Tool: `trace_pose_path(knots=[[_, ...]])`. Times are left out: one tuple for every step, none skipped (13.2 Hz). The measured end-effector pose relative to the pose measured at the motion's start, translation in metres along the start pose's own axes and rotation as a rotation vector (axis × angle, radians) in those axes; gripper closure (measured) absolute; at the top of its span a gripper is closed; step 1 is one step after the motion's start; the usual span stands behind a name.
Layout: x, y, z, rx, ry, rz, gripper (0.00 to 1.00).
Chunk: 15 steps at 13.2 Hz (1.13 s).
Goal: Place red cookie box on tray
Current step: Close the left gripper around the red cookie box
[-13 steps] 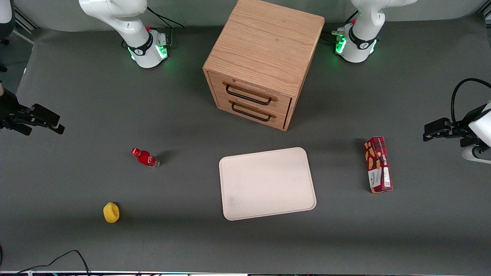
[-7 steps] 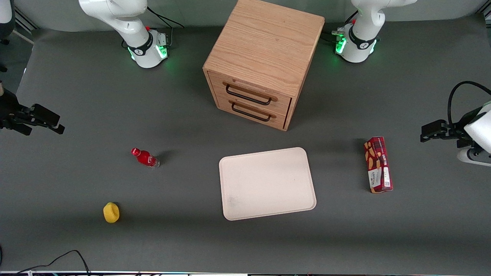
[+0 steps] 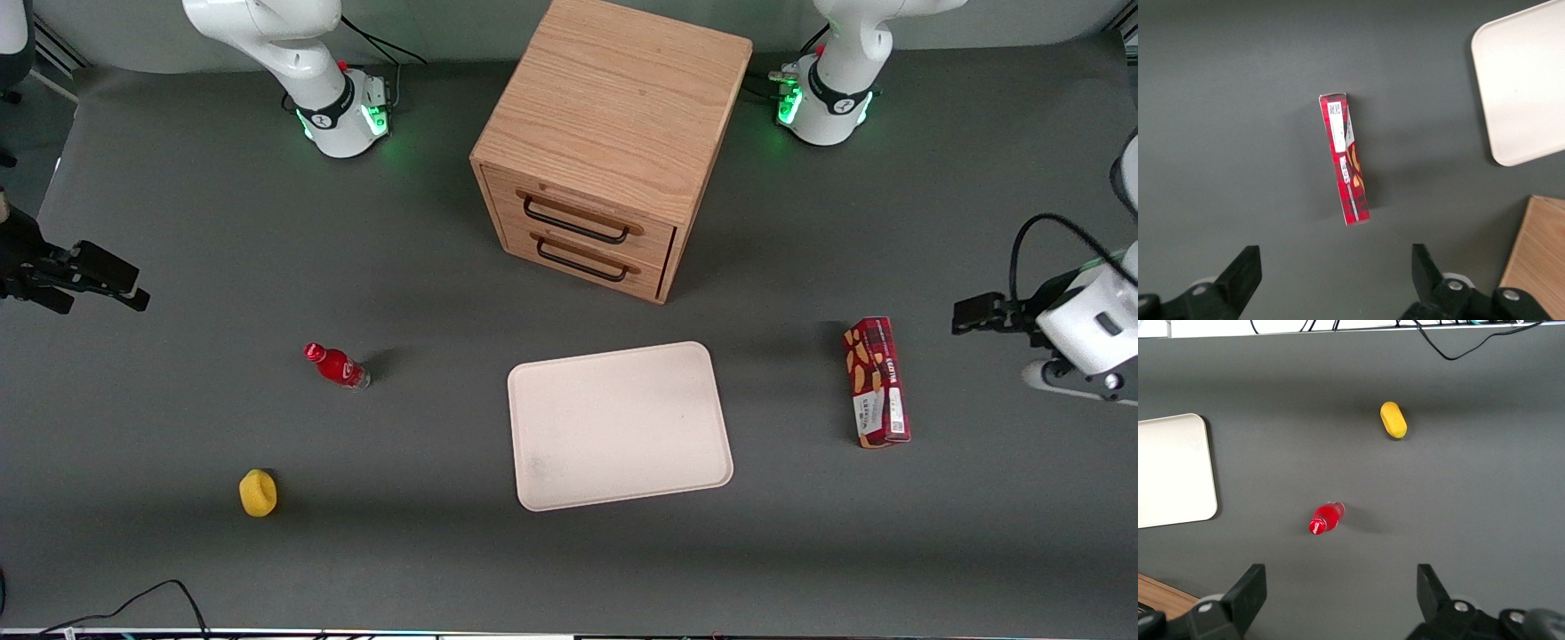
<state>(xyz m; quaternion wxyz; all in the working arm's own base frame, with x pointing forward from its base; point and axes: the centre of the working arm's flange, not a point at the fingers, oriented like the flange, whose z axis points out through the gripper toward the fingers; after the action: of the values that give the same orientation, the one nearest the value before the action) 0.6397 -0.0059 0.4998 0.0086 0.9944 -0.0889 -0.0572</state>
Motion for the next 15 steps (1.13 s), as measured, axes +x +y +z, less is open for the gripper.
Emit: trace_pose_path(knots=[[0.004,-0.002,0.026,-0.005,0.0,-0.004,0.0],[0.006,-0.004,0.054,-0.009,-0.003,-0.007,0.0],[0.006,-0.004,0.082,-0.016,-0.012,-0.012,0.0],[0.004,-0.002,0.105,-0.022,-0.023,-0.024,0.0],[0.001,0.0,0.123,-0.026,-0.037,-0.042,0.0],[0.0,0.002,0.135,-0.028,-0.046,-0.05,0.0],[0.0,0.003,0.146,-0.028,-0.047,-0.052,0.0],[0.001,0.003,0.158,-0.027,-0.038,-0.053,0.0],[0.004,0.002,0.174,-0.025,-0.014,-0.054,0.0],[0.008,0.002,0.194,-0.022,0.012,-0.054,0.0],[0.012,0.002,0.215,-0.021,0.028,-0.053,0.0],[0.016,0.002,0.235,-0.022,0.032,-0.051,0.01],[0.018,0.002,0.249,-0.023,0.028,-0.046,0.0],[0.018,0.0,0.255,-0.023,0.023,-0.034,0.0],[0.018,-0.002,0.253,-0.022,0.026,-0.019,0.0]])
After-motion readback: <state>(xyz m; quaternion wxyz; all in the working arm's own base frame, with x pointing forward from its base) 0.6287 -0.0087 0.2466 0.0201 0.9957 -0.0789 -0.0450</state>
